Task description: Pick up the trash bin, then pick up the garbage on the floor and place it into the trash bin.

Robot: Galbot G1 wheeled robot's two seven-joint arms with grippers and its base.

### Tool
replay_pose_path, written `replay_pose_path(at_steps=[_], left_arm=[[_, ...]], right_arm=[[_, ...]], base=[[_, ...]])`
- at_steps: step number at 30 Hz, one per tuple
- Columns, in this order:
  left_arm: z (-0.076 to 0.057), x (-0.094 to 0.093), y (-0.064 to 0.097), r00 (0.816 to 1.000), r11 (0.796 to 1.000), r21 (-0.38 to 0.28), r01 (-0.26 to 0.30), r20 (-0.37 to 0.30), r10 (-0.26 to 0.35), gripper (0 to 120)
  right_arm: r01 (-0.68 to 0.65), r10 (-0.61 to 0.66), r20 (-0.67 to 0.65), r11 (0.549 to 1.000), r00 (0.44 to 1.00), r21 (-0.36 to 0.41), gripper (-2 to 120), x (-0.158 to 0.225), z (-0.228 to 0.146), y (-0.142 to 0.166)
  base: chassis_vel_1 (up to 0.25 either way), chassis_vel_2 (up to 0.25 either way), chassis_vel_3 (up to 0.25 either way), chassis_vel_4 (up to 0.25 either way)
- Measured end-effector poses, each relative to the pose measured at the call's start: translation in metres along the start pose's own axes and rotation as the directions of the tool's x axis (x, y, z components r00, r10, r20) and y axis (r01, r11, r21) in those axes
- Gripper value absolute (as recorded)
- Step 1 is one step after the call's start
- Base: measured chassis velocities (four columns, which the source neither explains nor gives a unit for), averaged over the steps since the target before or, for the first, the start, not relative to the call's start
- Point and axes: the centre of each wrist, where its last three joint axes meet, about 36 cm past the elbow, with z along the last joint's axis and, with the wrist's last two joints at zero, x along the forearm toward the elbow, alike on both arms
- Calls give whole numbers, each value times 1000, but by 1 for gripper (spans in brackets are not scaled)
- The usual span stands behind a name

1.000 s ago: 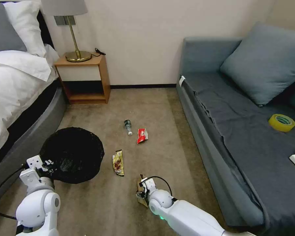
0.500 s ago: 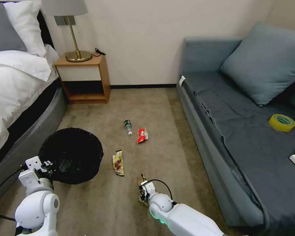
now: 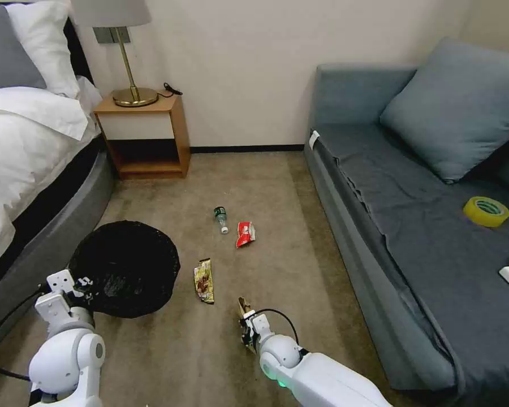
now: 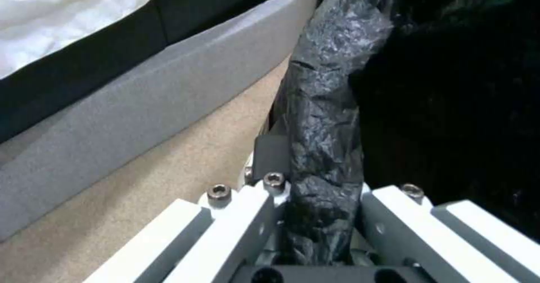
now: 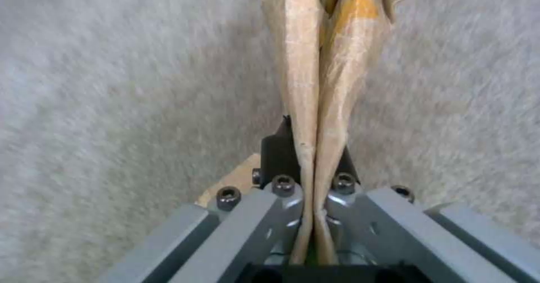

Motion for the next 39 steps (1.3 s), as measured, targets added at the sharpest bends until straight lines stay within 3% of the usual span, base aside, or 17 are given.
replay_pose_path(at_steps=[6,8,9,11,12,16,17,20,21,26,37,39], left_arm=[[2,2,-1,1000,1000,-4,-6,-6,6,2],[3,3,-2,1000,1000,-4,-11,-10,11,2],[3,3,-2,1000,1000,-4,-11,-10,11,2],[5,4,-3,1000,1000,-4,-16,-15,15,2],[5,4,-3,1000,1000,-4,-16,-15,15,2],[6,7,-4,1000,1000,-12,-17,-18,17,2],[6,7,-4,1000,1000,-12,-17,-18,17,2],[8,10,-6,1000,1000,-12,-21,-20,20,2],[8,10,-6,1000,1000,-12,-21,-20,20,2],[7,20,-15,999,999,2,-41,-26,42,2],[6,34,-22,998,998,7,-57,-25,57,2],[6,35,-22,998,998,6,-58,-25,59,2]], right_arm=[[-3,8,108,999,994,-48,0,40,-32,-23],[-2,16,203,998,979,-67,0,62,-69,-35],[-2,16,203,998,979,-67,0,62,-69,-35],[39,-6,305,994,952,-100,0,91,-112,-33],[39,-6,305,994,952,-100,0,91,-112,-33],[190,-114,449,973,886,-130,0,145,-178,7],[190,-114,449,973,886,-130,0,145,-178,7],[277,-194,480,955,856,-108,0,166,-196,49],[277,-194,480,955,856,-108,0,166,-196,49],[325,-276,442,945,853,-37,0,152,-188,108],[299,-278,393,954,877,9,0,107,-179,161],[309,-286,396,951,873,6,10,107,-183,170]], base=[[0,0,0,0],[0,0,0,0],[0,0,0,0],[0,0,0,0],[0,0,0,0],[0,0,0,0],[0,0,0,0],[0,0,0,0],[0,0,0,0],[0,0,0,0],[0,0,0,0],[0,0,0,0]])
